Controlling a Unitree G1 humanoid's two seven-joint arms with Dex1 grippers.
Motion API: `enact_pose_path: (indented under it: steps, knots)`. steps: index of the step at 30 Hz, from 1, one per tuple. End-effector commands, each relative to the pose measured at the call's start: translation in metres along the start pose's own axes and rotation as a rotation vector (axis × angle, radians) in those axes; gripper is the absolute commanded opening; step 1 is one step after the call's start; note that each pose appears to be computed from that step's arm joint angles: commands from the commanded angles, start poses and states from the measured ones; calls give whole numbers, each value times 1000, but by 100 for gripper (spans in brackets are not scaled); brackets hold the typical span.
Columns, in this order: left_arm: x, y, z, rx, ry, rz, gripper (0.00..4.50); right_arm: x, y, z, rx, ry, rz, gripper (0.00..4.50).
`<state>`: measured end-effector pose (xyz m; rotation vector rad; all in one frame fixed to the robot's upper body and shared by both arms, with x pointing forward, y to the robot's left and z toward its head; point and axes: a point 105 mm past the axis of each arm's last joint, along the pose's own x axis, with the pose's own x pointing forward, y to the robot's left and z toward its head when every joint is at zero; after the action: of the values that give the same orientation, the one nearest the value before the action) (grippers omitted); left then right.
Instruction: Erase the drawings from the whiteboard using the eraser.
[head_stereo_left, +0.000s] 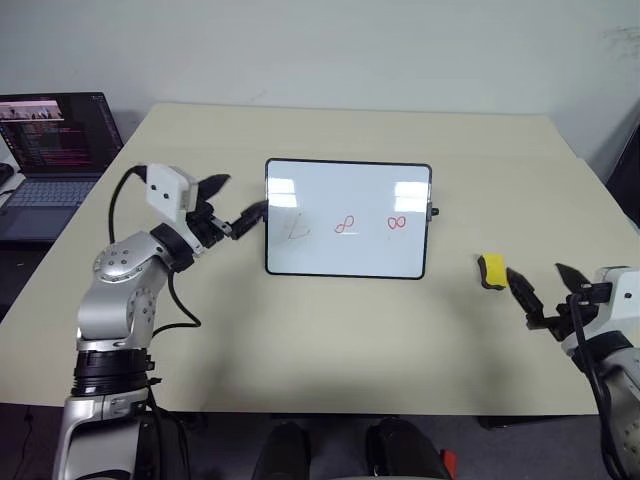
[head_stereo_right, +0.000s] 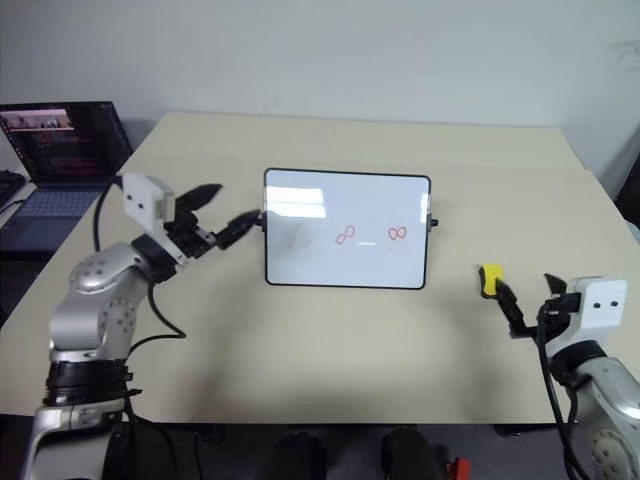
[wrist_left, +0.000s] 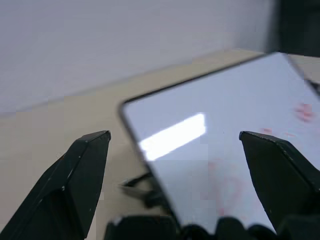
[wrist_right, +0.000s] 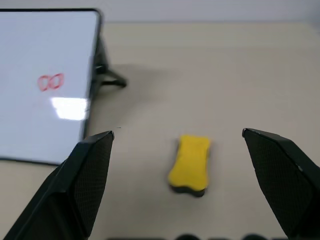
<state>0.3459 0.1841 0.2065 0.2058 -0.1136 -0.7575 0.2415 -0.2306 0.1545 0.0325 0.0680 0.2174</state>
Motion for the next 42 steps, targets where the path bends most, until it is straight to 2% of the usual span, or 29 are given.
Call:
enact_pose_path:
  steps: [1,5,10,12,16,29,42]
  knots:
    - [7,-38,26,76,3,-268,450,-9,33,10,7,35,167,449]
    - [15,-67,26,172,47,-467,450,-7,57,15,16,57,222,449]
    - [27,-93,32,219,14,-657,450,15,48,8,50,104,79,449]
    - [35,-99,31,241,9,-696,450,32,31,4,89,118,-55,449]
    - [47,-99,31,266,-5,-711,450,53,8,6,86,126,-189,449]
    - [59,-100,32,266,-29,-704,450,77,-38,-4,32,237,-239,449]
    - [58,-106,32,271,-32,-719,450,93,-50,-19,56,285,-210,449]
